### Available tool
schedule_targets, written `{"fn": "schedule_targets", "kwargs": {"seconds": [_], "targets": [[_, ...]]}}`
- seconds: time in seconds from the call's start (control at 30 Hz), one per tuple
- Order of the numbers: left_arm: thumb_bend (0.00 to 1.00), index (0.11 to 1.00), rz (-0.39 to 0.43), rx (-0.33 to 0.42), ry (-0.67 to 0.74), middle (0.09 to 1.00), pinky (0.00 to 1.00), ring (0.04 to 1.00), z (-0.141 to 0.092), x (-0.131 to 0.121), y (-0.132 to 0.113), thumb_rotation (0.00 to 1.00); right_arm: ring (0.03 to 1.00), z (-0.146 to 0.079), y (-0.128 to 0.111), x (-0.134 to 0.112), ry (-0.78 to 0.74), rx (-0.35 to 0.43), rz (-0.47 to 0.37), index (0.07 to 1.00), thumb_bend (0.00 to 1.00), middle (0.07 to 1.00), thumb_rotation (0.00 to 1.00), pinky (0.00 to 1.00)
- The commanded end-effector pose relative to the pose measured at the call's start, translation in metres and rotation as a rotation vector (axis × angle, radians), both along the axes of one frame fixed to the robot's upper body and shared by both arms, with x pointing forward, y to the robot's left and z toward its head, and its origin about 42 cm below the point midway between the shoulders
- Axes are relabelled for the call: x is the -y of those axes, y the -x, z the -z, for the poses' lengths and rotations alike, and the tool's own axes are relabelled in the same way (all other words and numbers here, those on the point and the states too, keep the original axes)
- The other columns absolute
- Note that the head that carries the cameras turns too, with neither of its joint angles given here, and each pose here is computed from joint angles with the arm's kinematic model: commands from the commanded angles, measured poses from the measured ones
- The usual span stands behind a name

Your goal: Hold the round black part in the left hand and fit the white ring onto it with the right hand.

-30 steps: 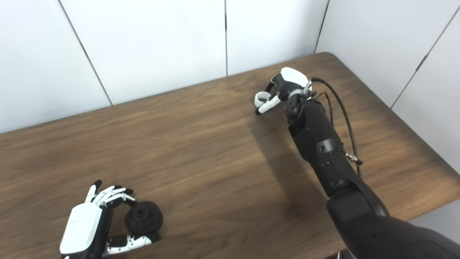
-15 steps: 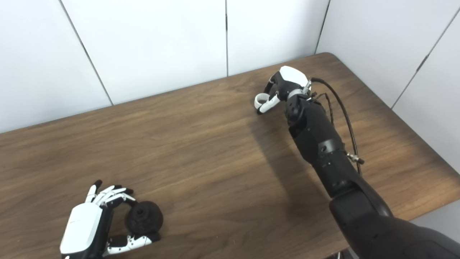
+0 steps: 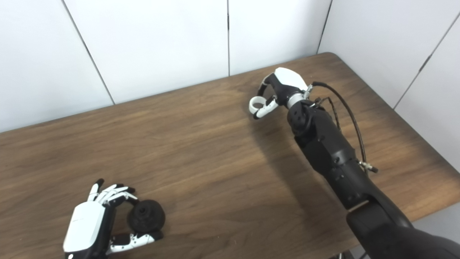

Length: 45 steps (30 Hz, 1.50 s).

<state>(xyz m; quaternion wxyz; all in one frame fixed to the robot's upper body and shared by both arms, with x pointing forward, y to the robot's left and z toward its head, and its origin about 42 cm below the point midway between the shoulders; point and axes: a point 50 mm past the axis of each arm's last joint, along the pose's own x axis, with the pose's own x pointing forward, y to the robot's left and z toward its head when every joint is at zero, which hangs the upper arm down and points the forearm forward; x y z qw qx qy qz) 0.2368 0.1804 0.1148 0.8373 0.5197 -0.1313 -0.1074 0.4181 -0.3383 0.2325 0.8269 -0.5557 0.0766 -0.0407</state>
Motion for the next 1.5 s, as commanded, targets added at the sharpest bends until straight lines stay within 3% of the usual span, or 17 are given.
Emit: {"fn": "schedule_targets", "kwargs": {"seconds": [0.0, 0.13, 0.3, 0.67, 1.17, 1.47], "targets": [[0.52, 0.485, -0.002, -0.004, -0.028, 0.746, 1.0, 0.838, 0.003, 0.004, 0.001, 0.05, 0.988, -0.028, 0.001, -0.001, 0.039, 0.078, -0.043, 0.486, 0.52, 0.833, 0.13, 1.0], [0.52, 0.486, -0.002, -0.008, -0.033, 0.751, 1.0, 0.849, 0.004, 0.01, 0.002, 0.05, 0.986, -0.032, 0.012, -0.009, 0.04, 0.079, -0.09, 0.487, 0.52, 0.842, 0.13, 1.0], [0.52, 0.486, 0.0, -0.003, -0.048, 0.754, 1.0, 0.852, 0.004, 0.018, 0.002, 0.05, 0.982, -0.036, 0.034, -0.032, 0.023, 0.101, -0.196, 0.485, 0.52, 0.829, 0.13, 1.0], [0.52, 0.485, -0.004, -0.004, -0.045, 0.755, 1.0, 0.861, 0.003, 0.031, 0.001, 0.05, 0.98, -0.044, 0.079, -0.091, -0.005, 0.072, -0.408, 0.484, 0.52, 0.835, 0.13, 1.0], [0.52, 0.486, -0.008, 0.004, -0.056, 0.758, 1.0, 0.868, -0.001, 0.045, -0.002, 0.06, 0.982, -0.05, 0.124, -0.143, -0.081, 0.048, -0.611, 0.483, 0.52, 0.84, 0.13, 1.0], [0.52, 0.486, -0.007, 0.002, -0.05, 0.759, 1.0, 0.87, -0.004, 0.047, -0.002, 0.05, 0.992, -0.047, 0.136, -0.171, -0.116, 0.03, -0.687, 0.483, 0.52, 0.848, 0.13, 1.0]]}}
